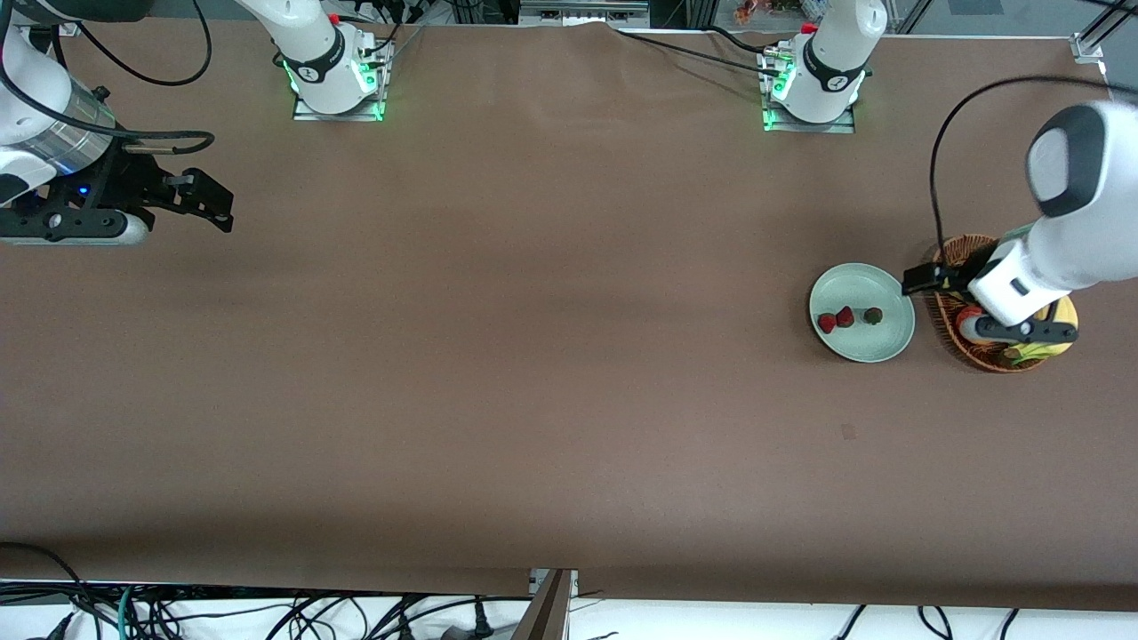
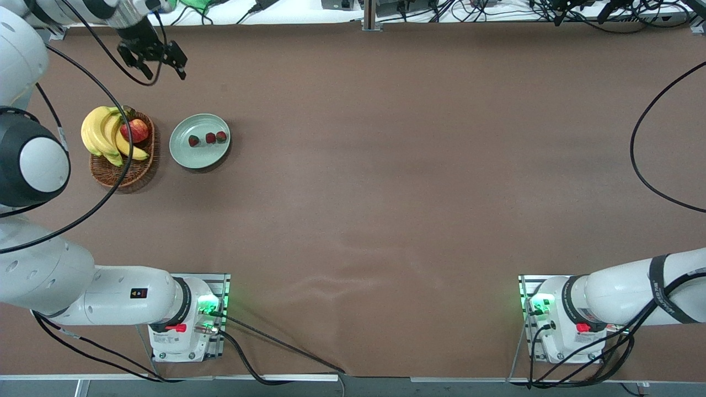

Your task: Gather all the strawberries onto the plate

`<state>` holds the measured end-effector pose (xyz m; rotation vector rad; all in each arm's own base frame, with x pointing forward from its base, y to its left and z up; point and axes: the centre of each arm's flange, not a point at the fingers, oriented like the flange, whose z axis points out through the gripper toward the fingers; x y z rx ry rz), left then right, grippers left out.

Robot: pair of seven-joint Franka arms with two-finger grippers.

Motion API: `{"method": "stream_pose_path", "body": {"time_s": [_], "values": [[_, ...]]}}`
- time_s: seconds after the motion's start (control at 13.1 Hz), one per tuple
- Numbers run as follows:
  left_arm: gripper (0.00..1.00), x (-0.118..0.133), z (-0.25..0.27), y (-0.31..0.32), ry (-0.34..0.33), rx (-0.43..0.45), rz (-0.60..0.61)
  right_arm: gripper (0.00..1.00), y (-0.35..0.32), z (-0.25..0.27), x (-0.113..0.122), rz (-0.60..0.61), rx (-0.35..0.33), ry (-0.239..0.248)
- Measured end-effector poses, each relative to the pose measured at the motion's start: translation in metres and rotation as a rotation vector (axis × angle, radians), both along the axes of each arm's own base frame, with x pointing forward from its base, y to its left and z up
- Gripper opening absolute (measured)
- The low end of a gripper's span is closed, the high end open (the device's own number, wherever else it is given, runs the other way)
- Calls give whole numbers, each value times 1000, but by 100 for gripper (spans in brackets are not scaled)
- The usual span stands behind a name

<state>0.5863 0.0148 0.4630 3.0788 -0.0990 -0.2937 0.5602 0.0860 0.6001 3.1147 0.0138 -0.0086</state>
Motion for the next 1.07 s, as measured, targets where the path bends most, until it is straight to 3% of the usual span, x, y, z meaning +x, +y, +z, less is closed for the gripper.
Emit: {"method": "stream_pose_path", "body": {"time_s": [0.53, 1.07], "values": [[100, -19, 101, -36, -38, -5, -66, 100, 0, 0, 0, 0, 0, 0], [100, -24, 109, -52, -48, -2, -62, 100, 0, 0, 0, 0, 0, 0]]}}
